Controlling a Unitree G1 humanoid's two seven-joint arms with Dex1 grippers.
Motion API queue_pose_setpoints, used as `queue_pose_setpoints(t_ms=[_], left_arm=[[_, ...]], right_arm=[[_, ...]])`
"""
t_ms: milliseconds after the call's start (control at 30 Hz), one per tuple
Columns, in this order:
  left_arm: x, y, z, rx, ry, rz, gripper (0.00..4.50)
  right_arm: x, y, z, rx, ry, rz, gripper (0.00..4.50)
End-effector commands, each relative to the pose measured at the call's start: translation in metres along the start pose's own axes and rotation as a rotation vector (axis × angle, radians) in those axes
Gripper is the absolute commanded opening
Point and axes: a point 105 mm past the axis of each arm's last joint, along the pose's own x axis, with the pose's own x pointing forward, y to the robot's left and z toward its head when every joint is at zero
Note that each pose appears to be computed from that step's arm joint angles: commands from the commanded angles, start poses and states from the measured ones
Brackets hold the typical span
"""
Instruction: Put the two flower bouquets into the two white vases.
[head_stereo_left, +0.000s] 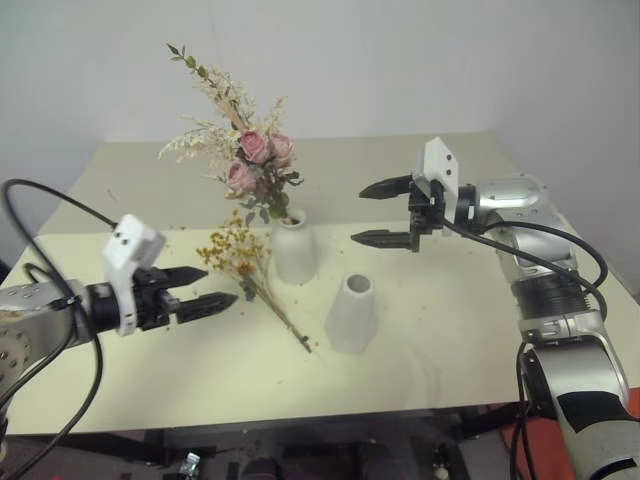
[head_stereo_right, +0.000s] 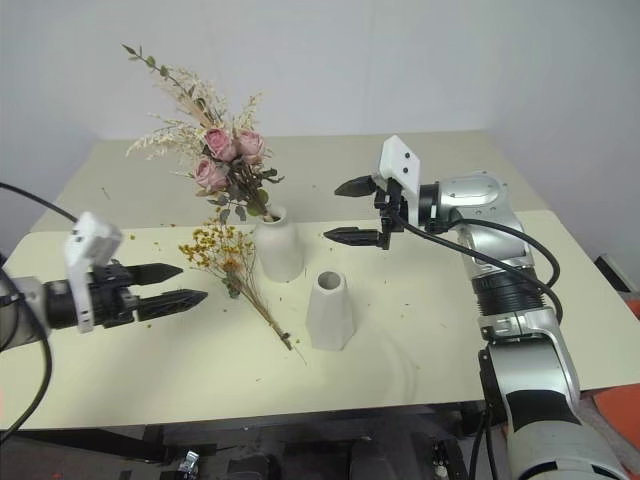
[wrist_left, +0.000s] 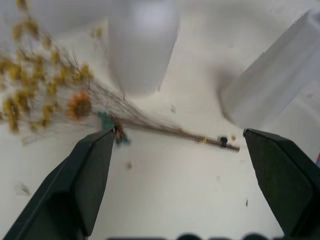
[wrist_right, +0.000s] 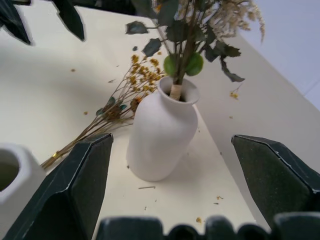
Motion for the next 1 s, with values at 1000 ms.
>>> queue_pose_setpoints(t_ms=[1000], left_arm=[[0.109, -0.008, -0.021, -0.297, 0.425, 0.23, 4.5]], right_arm=[[-0.057, 0.026, 0.014, -0.049, -0.14, 0.102, 4.47]])
